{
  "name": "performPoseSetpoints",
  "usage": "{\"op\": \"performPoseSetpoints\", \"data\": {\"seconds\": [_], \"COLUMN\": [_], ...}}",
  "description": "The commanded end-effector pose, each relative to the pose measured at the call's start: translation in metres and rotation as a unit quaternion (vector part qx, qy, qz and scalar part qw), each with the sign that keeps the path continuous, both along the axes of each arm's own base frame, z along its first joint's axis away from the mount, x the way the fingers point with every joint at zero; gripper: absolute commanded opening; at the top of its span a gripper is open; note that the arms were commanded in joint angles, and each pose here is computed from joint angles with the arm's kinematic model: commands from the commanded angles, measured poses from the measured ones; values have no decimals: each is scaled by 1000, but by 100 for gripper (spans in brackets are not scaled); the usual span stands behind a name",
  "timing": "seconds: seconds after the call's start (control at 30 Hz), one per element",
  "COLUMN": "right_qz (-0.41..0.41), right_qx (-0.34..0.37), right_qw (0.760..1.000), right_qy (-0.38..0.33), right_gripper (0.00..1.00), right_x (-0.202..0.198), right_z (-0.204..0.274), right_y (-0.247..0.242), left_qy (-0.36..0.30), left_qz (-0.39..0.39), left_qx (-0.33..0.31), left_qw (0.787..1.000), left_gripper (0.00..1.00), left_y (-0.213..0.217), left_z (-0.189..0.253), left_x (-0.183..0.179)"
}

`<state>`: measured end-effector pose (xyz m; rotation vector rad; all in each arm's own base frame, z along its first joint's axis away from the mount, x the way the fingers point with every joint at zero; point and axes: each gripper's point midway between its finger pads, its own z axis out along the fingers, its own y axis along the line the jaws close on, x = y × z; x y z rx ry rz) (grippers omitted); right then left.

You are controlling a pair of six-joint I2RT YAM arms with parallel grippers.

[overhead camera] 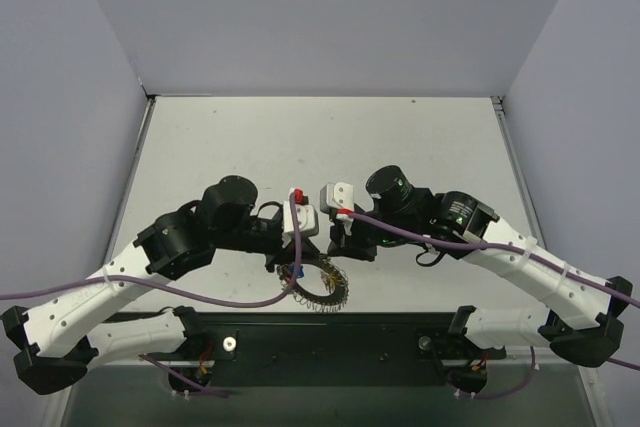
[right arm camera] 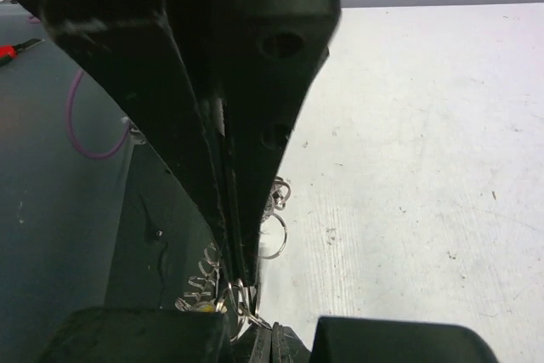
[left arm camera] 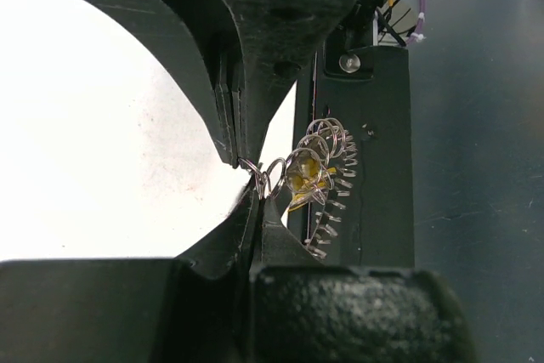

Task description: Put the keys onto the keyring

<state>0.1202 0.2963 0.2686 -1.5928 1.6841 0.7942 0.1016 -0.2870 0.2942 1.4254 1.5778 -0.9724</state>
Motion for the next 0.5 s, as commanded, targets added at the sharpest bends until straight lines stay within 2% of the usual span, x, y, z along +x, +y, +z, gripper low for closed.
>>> {"op": "performPoseSetpoints", "data": {"seconds": [0.0,0.47], "right_qz": [-14,-15], "right_qx": [-21,-10], "right_qw": [1000,1000], "right_qy": [1,-2], "right_gripper": [0,0], "right_x": [2,0], "right_z": [-8,-4], "right_y": [-4,-7], "left_qy": [-57,-95], "left_qz": [-22,-20], "left_qx": [-111,-161], "left_qw": [992,982], "left_gripper": [0,0], "left_y": [-4,9], "left_z": [69,74], "left_x": [-8,-15]}}
